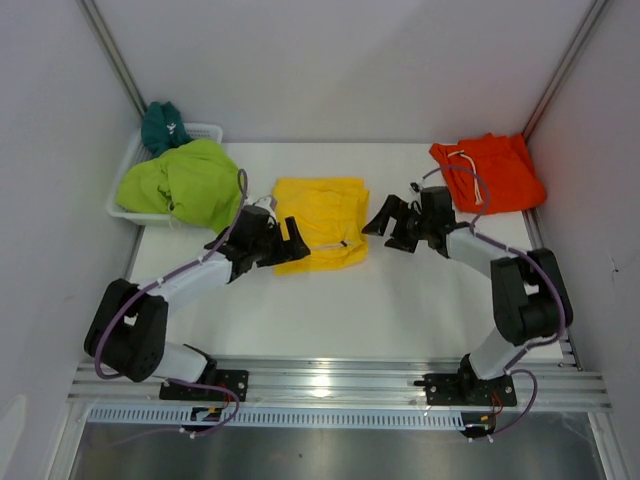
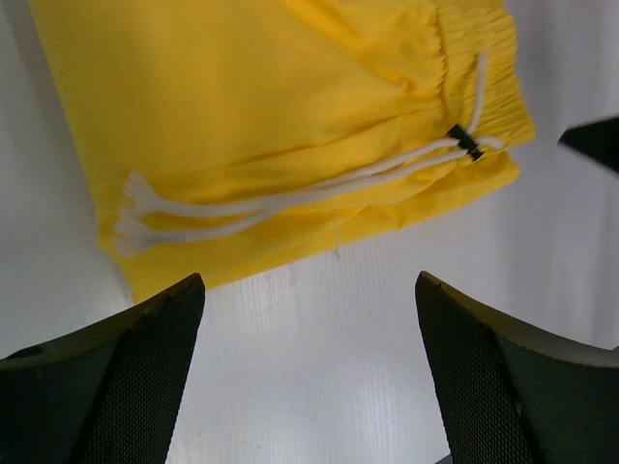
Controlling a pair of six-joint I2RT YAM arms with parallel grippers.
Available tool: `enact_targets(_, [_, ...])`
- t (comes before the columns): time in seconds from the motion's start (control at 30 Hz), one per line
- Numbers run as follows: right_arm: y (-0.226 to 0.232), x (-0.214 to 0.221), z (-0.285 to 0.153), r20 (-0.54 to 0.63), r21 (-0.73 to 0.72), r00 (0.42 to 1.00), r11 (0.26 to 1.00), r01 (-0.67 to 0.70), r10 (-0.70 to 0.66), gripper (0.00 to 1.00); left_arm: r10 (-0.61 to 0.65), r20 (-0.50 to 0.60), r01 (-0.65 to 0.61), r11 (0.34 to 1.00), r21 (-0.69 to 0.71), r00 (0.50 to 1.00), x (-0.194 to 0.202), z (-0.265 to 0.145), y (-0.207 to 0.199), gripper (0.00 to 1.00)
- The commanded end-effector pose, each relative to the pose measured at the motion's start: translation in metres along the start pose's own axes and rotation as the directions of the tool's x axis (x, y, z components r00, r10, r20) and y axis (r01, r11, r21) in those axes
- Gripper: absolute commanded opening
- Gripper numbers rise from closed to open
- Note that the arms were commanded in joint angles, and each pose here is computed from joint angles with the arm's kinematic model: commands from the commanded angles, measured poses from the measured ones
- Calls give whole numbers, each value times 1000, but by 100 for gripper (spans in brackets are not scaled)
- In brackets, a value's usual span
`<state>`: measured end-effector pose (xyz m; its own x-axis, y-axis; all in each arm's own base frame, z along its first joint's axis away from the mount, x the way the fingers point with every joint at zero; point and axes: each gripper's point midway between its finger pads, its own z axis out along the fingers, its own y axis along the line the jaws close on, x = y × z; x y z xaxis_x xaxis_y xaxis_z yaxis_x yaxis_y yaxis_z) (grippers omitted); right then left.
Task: Fold and stack the shorts
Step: Neatly place the folded shorts to the corner
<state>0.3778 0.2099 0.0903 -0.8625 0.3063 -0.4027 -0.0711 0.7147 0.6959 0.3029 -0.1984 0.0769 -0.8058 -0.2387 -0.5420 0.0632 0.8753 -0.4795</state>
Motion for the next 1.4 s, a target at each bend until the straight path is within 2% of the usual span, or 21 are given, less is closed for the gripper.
enact_targets(0.0, [23,15,-13,114,-77,986,991,-112,121,100,-39,95,29,995,99,995,-45,-18,-27,91])
enact_targets(0.13, [54,53,-23,143,-105,972,979,-172,187,99,-72,117,61,993,98,990,-67,-19,-21,91])
enact_targets(0.33, [59,86,-15,170,-84,955,969,-232,244,99,-93,133,84,994,69,987,-83,-2,-7,91])
enact_targets(0.53, [60,89,-2,222,-154,910,934,-321,349,99,-116,162,109,993,52,980,-90,29,8,91])
enact_targets(0.73, [59,88,23,228,-177,892,918,-356,390,99,-134,158,124,990,71,978,-88,50,18,91])
enact_targets(0.8, [64,83,28,234,-204,886,911,-357,400,100,-135,130,127,989,71,982,-81,55,19,91])
enact_targets(1.13, [42,89,67,307,-110,839,892,-438,449,99,-154,51,150,986,71,987,-31,57,26,90])
enact_targets(1.37, [27,102,93,317,-165,799,859,-484,511,100,-152,7,150,985,89,988,1,49,19,90])
